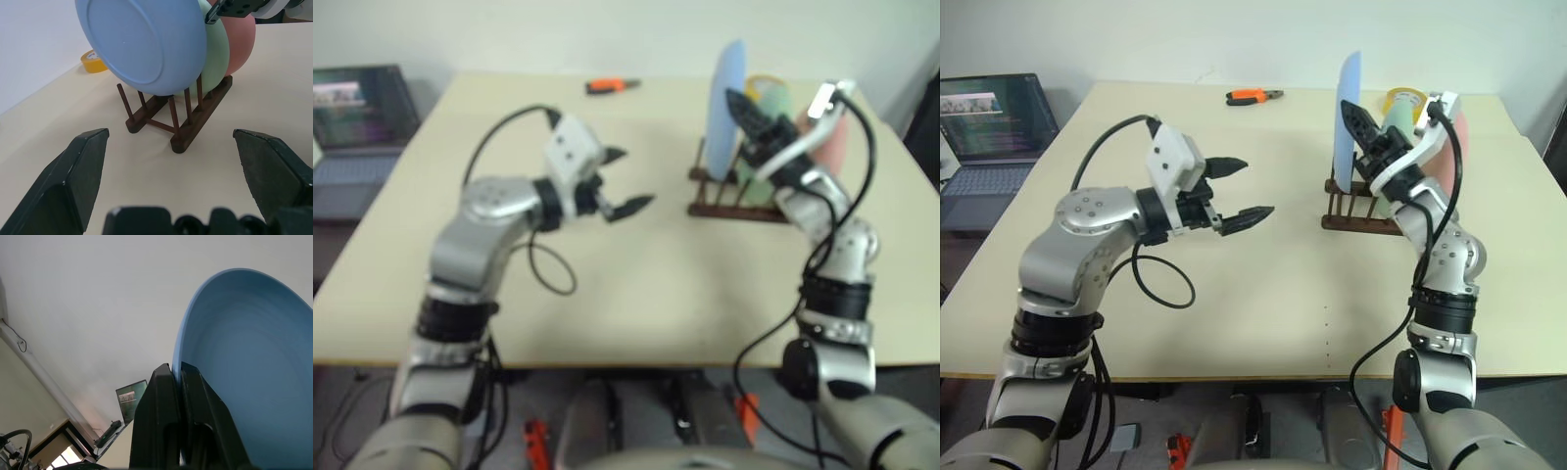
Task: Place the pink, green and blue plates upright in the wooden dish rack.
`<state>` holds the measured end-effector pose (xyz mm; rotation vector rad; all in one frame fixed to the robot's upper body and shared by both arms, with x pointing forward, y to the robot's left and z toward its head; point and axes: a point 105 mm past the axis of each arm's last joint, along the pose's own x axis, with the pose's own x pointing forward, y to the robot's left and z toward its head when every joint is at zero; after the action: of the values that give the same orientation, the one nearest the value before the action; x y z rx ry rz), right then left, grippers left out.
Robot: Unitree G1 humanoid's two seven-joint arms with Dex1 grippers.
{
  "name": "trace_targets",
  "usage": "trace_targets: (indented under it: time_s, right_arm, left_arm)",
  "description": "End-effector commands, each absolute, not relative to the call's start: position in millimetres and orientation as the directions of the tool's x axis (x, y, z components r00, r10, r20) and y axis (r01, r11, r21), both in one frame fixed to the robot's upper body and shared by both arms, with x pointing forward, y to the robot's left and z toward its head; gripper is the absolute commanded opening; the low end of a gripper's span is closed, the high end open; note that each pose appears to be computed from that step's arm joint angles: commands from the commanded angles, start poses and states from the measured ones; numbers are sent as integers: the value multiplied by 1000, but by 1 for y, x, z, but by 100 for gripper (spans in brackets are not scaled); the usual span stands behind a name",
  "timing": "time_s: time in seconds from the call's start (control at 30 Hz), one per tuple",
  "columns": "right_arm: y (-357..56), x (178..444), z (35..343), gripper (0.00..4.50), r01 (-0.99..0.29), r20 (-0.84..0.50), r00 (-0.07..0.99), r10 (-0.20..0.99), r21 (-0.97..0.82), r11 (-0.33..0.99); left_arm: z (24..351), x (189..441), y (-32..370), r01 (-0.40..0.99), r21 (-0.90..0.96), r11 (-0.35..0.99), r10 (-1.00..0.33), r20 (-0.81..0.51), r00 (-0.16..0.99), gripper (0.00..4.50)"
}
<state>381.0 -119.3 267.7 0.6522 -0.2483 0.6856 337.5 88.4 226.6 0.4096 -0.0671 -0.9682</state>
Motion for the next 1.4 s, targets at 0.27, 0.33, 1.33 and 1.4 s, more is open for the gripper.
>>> trace_targets:
  time_s: [0.27,0.33,1.33,1.4]
  right_arm:
    - [-123,385,269,1,-647,423,762,490,473,598]
    - [-124,386,266,1,-642,414,767,490,473,604]
    - [-127,399,242,301,-552,296,834,466,443,706]
    - [-127,399,243,301,-552,297,833,466,436,711]
  left_arm:
    - [237,330,84,778,414,473,-824,-103,557,450]
    - [236,331,84,778,416,472,-824,-107,557,450]
    - [236,331,81,784,418,459,-830,-113,546,450]
    - [236,331,81,784,418,459,-830,-113,546,450]
